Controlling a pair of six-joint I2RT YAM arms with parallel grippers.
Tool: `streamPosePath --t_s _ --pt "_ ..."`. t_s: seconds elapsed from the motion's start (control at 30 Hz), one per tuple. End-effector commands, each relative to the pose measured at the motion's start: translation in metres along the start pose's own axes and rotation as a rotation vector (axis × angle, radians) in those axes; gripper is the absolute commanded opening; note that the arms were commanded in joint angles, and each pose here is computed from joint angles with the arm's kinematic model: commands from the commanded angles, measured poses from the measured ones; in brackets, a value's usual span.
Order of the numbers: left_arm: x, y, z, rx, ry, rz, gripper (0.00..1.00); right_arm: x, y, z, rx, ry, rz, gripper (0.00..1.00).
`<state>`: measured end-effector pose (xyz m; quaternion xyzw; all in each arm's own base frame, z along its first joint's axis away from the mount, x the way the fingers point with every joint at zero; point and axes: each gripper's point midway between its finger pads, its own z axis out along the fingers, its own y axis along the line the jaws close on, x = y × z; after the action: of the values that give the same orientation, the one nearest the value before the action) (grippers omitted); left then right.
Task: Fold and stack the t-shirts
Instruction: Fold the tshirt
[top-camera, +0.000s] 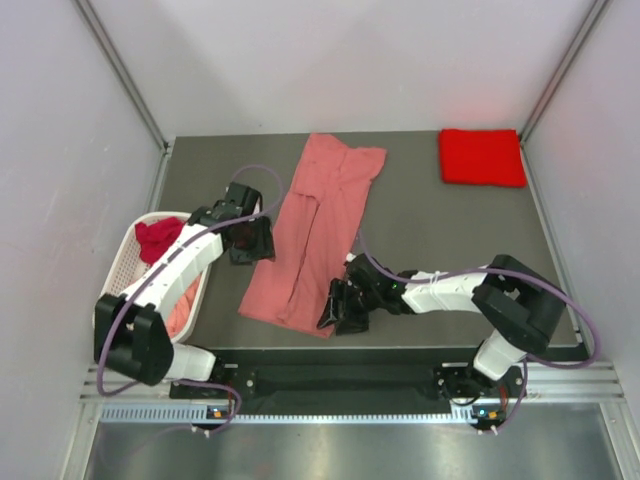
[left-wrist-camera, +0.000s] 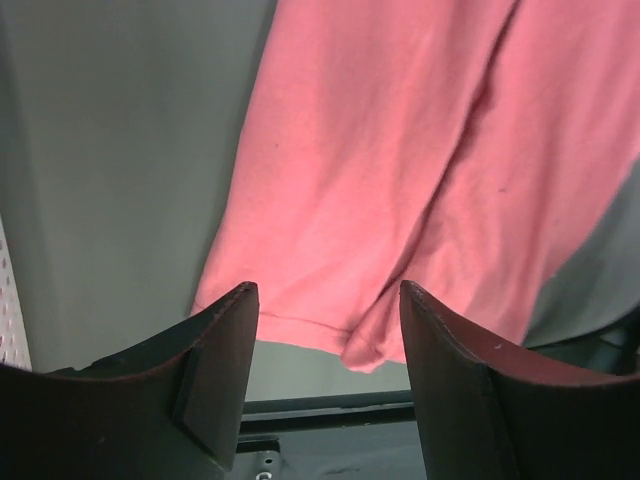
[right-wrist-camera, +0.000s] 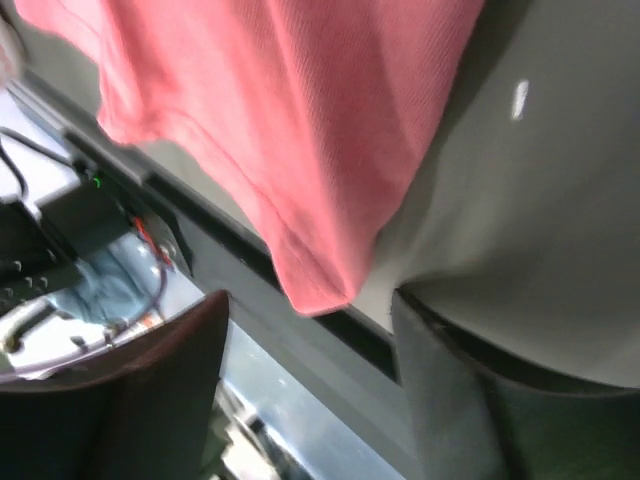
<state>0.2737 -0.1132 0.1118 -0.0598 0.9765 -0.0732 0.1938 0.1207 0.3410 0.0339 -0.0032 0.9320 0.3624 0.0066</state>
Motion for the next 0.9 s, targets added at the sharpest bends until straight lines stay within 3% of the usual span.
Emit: streamPosePath --t_s 0.0,0.33,0.43,0.47,0.53,0.87 --pt "-0.023 -0.014 -0.035 0.093 -0.159 -0.025 0.63 -0.015 0.008 0.009 -0.033 -0.132 0.115 0.62" --pt "-0.006 -0.016 -0.059 0.152 -0.149 -0.003 0.60 -0.012 -0.013 0.019 0.075 -0.156 0.187 0.36" --pt "-0.001 -0.012 -0.054 0.139 -0.144 0.005 0.60 -0.009 -0.021 0.018 0.108 -0.142 0.187 0.21" --pt "0.000 -0.011 -0.052 0.136 -0.140 0.008 0.60 -0.006 -0.029 0.017 0.142 -0.124 0.177 0.08" --pt "0.002 -0.012 -0.049 0.144 -0.137 0.016 0.60 -0.003 -0.035 0.016 0.166 -0.113 0.161 0.00" --pt "0.047 -0.026 -0.021 0.255 0.018 -0.021 0.60 0.025 -0.092 -0.015 0.252 -0.072 0.113 0.00"
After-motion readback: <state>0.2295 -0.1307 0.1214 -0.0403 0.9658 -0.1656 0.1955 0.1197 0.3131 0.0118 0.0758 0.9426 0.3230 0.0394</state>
